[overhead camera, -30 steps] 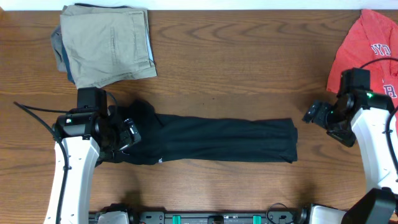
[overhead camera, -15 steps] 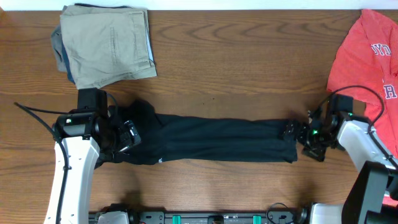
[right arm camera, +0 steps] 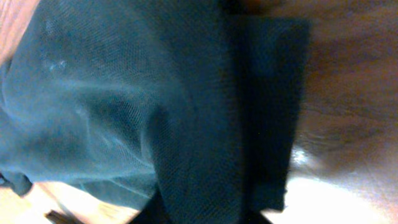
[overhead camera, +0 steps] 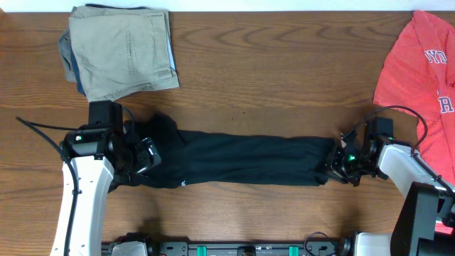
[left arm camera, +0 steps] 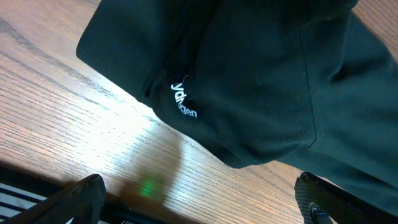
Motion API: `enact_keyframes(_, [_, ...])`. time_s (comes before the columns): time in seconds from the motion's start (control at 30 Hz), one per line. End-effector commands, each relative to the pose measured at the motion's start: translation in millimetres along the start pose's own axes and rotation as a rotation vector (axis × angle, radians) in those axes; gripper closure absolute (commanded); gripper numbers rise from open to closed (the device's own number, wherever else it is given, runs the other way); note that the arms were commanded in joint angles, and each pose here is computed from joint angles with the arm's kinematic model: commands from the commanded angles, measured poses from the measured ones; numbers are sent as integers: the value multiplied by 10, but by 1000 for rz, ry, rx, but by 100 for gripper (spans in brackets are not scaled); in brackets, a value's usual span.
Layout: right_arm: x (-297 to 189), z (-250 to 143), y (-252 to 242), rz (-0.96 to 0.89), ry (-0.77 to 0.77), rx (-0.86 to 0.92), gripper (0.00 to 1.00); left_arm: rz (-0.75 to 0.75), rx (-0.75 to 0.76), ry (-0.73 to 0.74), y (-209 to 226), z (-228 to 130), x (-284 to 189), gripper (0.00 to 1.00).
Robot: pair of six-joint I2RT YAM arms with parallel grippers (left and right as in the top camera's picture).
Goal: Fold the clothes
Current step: 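Fold the right end leftward with the right gripper toward the left gripper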
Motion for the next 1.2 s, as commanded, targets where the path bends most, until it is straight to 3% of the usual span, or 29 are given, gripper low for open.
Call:
enact_keyframes(0.0, [34,-5,-25,-33,0,44,99,-1,5,3,15,-4,5,2])
enact_keyframes(0.23, [-160,117,-122,-166,-63,103,99,-1,5,3,15,-3,5,2])
enact_keyframes(0.47, [-669,237,-77,-287,-145,135,99,-1,5,3,15,-3,5,2])
enact_keyframes(0.73, [-1143,196,237,-252,-268,65,99,-1,5,2,14,-2,5,2])
enact_keyframes(1.17, [-762,-108,881,-158,-191,-237,99,-12,6,-21,-5,39,6,2])
Point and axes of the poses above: each gripper's point midway between its finger pads, its own x axis out along the fingers, its own y axis along the line the jaws close on, z = x × y, the point moved 7 cm from there along -x, back along the fingers, and after that the axes turned 1 degree about x, right-handed, at the moved point
